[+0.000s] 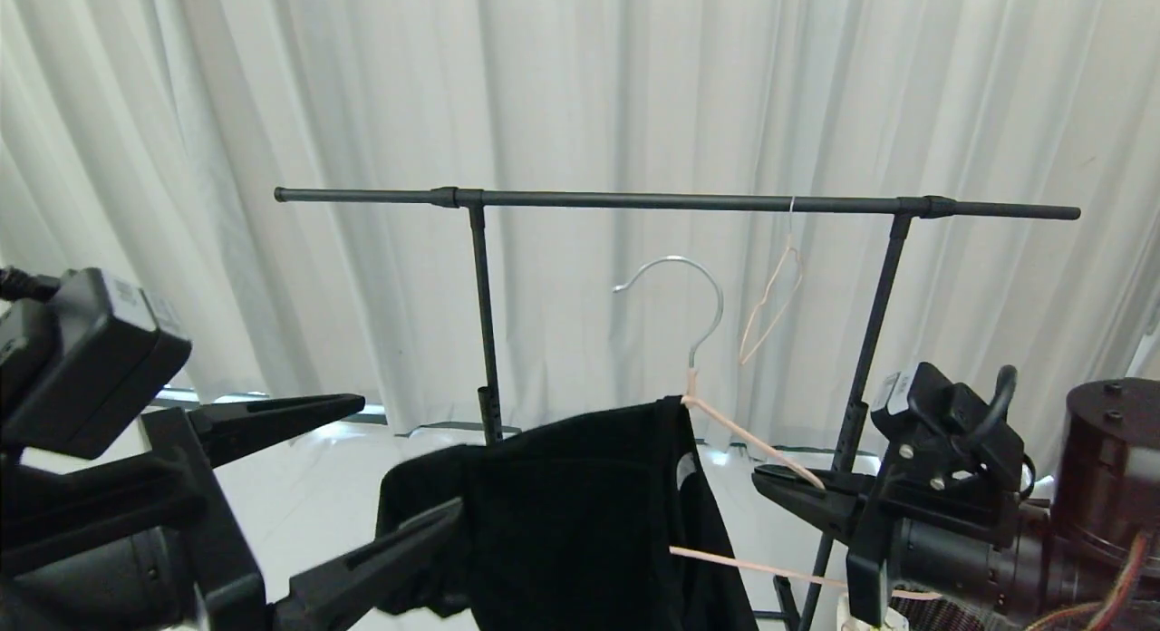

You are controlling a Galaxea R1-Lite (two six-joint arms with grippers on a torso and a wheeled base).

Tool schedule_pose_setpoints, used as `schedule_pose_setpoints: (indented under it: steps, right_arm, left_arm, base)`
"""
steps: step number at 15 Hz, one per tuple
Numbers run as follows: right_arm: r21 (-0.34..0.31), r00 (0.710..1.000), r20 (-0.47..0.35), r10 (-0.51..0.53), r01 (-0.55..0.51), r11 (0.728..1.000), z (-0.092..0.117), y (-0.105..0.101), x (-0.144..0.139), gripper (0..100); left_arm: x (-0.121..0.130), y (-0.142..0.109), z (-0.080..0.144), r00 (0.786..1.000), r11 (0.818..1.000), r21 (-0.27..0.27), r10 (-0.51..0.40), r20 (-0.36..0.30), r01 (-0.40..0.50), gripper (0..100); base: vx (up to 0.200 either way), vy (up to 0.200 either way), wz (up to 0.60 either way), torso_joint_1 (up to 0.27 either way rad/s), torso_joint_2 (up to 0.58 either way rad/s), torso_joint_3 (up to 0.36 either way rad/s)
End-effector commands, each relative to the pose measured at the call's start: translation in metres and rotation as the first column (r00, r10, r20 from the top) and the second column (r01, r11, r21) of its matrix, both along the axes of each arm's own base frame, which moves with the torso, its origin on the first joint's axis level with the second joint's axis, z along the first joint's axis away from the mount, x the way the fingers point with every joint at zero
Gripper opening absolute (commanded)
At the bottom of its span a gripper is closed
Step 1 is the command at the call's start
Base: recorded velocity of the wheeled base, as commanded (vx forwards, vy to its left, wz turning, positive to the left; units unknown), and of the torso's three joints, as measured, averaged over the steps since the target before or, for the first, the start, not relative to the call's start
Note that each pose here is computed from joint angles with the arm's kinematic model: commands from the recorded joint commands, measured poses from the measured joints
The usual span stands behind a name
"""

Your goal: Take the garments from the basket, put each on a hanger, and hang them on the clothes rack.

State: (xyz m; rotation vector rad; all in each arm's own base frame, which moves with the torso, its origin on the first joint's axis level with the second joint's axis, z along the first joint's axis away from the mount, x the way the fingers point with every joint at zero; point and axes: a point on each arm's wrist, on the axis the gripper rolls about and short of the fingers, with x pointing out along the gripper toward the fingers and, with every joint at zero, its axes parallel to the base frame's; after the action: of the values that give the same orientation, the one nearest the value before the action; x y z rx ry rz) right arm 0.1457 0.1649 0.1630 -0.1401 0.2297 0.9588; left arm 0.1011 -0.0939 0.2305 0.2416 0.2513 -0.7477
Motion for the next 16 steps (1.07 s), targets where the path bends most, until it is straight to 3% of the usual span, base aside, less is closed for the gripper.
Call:
schedule_pose_setpoints:
  steps: [1,2,4,5,6,8,15,16]
  right_arm:
    - [-0.007,0.999,0.022,0.048,-0.048,0.999,0.001,-0.006,-0.006,0]
    - [-0.032,0.992,0.059,0.115,-0.113,0.993,0.0,-0.004,-0.006,0]
    - [-0.051,0.984,0.08,0.156,-0.152,0.987,-0.001,-0.001,-0.008,0]
    - [-0.054,0.984,0.076,0.162,-0.159,0.986,-0.001,0.001,-0.009,0]
    - [-0.052,0.979,0.078,0.188,-0.184,0.982,-0.001,0.005,-0.013,0]
    - [-0.053,0.974,0.076,0.214,-0.211,0.976,-0.002,0.01,-0.017,0]
    - [-0.013,0.973,0.128,0.189,-0.189,0.982,0.006,0.016,-0.022,0]
    - [-0.012,0.972,0.129,0.194,-0.194,0.981,0.007,0.017,-0.023,0]
  left_arm:
    - [-0.009,0.007,-0.006,0.998,0.998,-0.001,-0.062,0.003,0.062,100]
    - [-0.01,0.005,-0.014,0.988,0.989,0.012,-0.15,-0.021,0.151,100]
    - [-0.009,0.0,-0.021,0.967,0.967,0.028,-0.251,-0.051,0.253,100]
    - [-0.008,-0.001,-0.022,0.961,0.962,0.028,-0.27,-0.059,0.272,100]
    - [-0.005,-0.011,-0.026,0.936,0.939,0.03,-0.337,-0.102,0.342,100]
    - [-0.001,-0.025,-0.031,0.916,0.922,0.046,-0.375,-0.142,0.384,100]
    - [0.015,-0.043,-0.042,0.91,0.933,0.036,-0.341,-0.237,0.359,100]
    - [0.016,-0.043,-0.042,0.91,0.933,0.035,-0.34,-0.239,0.358,0]
  base:
    - [0.0,0.0,0.0,0.0,0.0,0.0]
    - [0.0,0.0,0.0,0.0,0.0,0.0]
    - [0.0,0.0,0.0,0.0,0.0,0.0]
    - [0.0,0.0,0.0,0.0,0.0,0.0]
    - [0.0,0.0,0.0,0.0,0.0,0.0]
    - [0.0,0.0,0.0,0.0,0.0,0.0]
    - [0.0,0.0,0.0,0.0,0.0,0.0]
    - [0.0,0.0,0.0,0.0,0.0,0.0]
